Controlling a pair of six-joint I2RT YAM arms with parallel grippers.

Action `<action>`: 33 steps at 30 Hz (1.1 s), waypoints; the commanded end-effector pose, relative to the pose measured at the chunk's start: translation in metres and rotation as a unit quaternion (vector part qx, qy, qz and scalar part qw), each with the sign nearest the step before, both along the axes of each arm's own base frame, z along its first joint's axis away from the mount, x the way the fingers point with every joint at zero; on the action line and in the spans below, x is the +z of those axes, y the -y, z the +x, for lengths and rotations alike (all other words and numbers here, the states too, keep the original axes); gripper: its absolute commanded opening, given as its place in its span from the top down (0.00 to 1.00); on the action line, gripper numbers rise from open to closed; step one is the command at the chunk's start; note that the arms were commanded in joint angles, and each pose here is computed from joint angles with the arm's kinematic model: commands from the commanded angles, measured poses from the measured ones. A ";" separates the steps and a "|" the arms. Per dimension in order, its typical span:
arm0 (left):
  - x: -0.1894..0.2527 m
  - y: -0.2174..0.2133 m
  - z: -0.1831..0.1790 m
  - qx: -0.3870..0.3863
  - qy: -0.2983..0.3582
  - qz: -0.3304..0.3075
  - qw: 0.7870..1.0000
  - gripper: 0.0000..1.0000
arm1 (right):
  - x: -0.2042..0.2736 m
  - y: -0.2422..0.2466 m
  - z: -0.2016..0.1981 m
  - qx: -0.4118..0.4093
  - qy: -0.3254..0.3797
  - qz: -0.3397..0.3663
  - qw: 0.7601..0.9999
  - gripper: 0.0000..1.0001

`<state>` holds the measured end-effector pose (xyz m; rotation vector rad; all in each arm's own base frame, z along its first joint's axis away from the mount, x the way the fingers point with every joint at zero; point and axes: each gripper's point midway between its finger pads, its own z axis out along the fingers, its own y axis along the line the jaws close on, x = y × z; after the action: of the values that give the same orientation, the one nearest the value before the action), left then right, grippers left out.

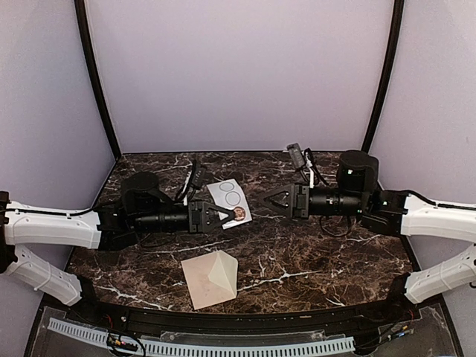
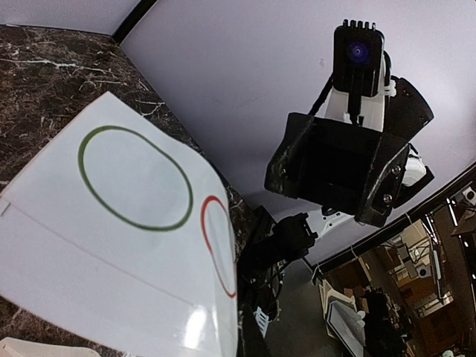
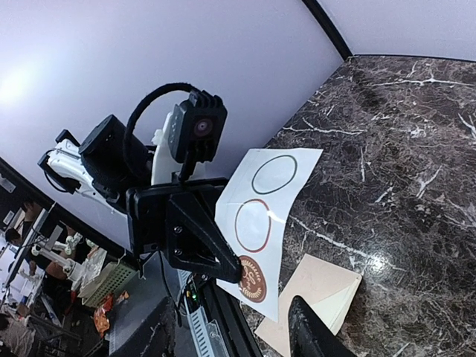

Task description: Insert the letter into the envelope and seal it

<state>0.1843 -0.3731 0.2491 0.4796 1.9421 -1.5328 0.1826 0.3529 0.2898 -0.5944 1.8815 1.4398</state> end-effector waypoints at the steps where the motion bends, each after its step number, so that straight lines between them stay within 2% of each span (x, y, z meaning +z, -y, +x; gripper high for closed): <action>1: 0.003 0.002 -0.008 -0.029 -0.001 0.005 1.000 1.00 | 0.005 -0.015 -0.024 0.074 0.020 -0.004 0.997 0.53; 15: 0.017 0.005 -0.030 -0.093 0.029 -0.026 0.995 1.00 | -0.008 -0.037 -0.032 0.121 0.006 -0.004 0.993 0.60; 20: 0.011 0.004 -0.027 -0.083 0.018 -0.016 0.996 1.00 | -0.011 -0.032 -0.023 0.090 0.008 -0.018 0.996 0.63; 26: -0.011 -0.005 -0.005 -0.020 -0.017 0.026 0.999 1.00 | 0.010 -0.018 -0.024 0.065 0.030 -0.001 0.997 0.63; 33: 0.001 -0.001 -0.013 -0.048 -0.007 -0.004 0.999 1.00 | 0.002 -0.028 -0.032 0.098 0.013 0.000 0.995 0.65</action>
<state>0.1753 -0.3713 0.2369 0.5444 2.0072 -1.5588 0.1567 0.3715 0.2849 -0.7776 1.8775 1.5060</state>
